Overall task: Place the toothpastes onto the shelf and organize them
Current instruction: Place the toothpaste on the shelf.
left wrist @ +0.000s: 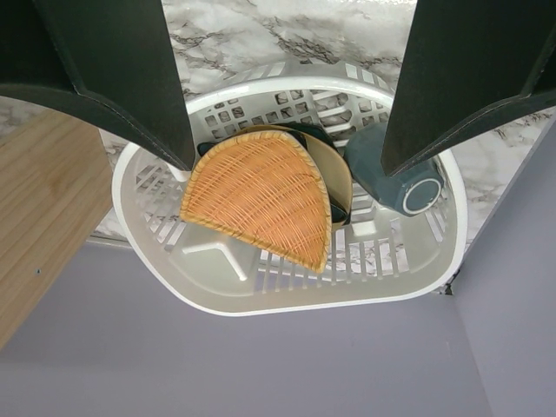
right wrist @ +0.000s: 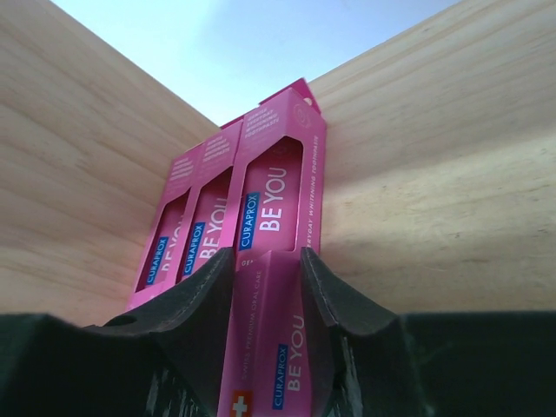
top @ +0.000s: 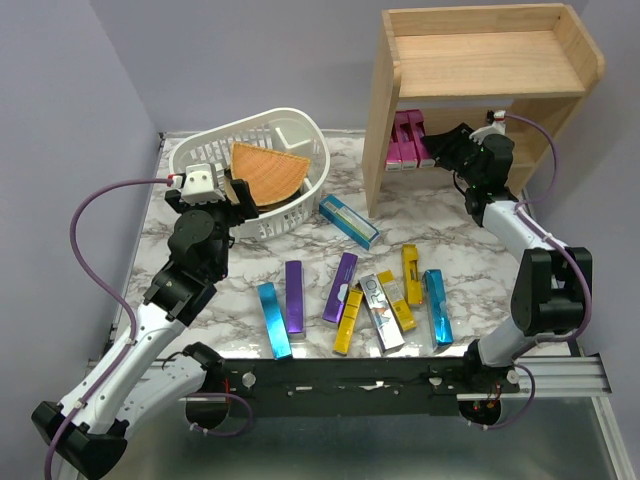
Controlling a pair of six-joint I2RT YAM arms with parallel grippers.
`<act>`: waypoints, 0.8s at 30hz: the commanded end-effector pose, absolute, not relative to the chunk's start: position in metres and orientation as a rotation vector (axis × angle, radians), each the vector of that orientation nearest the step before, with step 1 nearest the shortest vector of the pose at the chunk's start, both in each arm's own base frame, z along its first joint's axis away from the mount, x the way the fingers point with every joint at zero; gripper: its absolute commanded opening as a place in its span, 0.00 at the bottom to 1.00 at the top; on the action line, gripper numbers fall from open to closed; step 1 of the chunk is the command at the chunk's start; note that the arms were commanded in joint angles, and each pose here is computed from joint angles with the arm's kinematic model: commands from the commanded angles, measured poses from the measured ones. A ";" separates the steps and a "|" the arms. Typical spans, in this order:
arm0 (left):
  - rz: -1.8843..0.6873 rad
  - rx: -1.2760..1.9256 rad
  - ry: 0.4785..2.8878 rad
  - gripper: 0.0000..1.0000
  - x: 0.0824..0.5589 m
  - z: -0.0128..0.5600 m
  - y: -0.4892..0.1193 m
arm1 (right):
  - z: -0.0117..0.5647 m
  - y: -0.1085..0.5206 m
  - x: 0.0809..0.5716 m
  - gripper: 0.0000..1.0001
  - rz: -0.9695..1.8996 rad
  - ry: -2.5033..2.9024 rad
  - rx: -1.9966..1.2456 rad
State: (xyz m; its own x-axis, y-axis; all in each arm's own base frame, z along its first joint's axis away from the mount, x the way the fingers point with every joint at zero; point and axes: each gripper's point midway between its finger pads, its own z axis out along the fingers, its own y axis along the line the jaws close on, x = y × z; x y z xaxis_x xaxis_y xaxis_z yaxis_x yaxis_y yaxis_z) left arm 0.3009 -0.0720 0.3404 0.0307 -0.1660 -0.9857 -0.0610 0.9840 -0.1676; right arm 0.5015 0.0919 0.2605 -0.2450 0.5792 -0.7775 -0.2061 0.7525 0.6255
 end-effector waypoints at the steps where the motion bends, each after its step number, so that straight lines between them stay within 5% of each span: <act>1: -0.084 -0.174 1.533 0.99 0.303 0.341 -0.073 | 0.254 0.103 0.497 0.44 0.854 1.680 0.293; 16: -0.079 -0.174 1.536 0.99 0.303 0.340 -0.073 | 0.258 0.103 0.493 0.44 0.838 1.679 0.273; 24: -0.080 -0.175 1.531 0.99 0.302 0.341 -0.072 | 0.282 0.083 0.481 0.56 0.694 1.641 0.284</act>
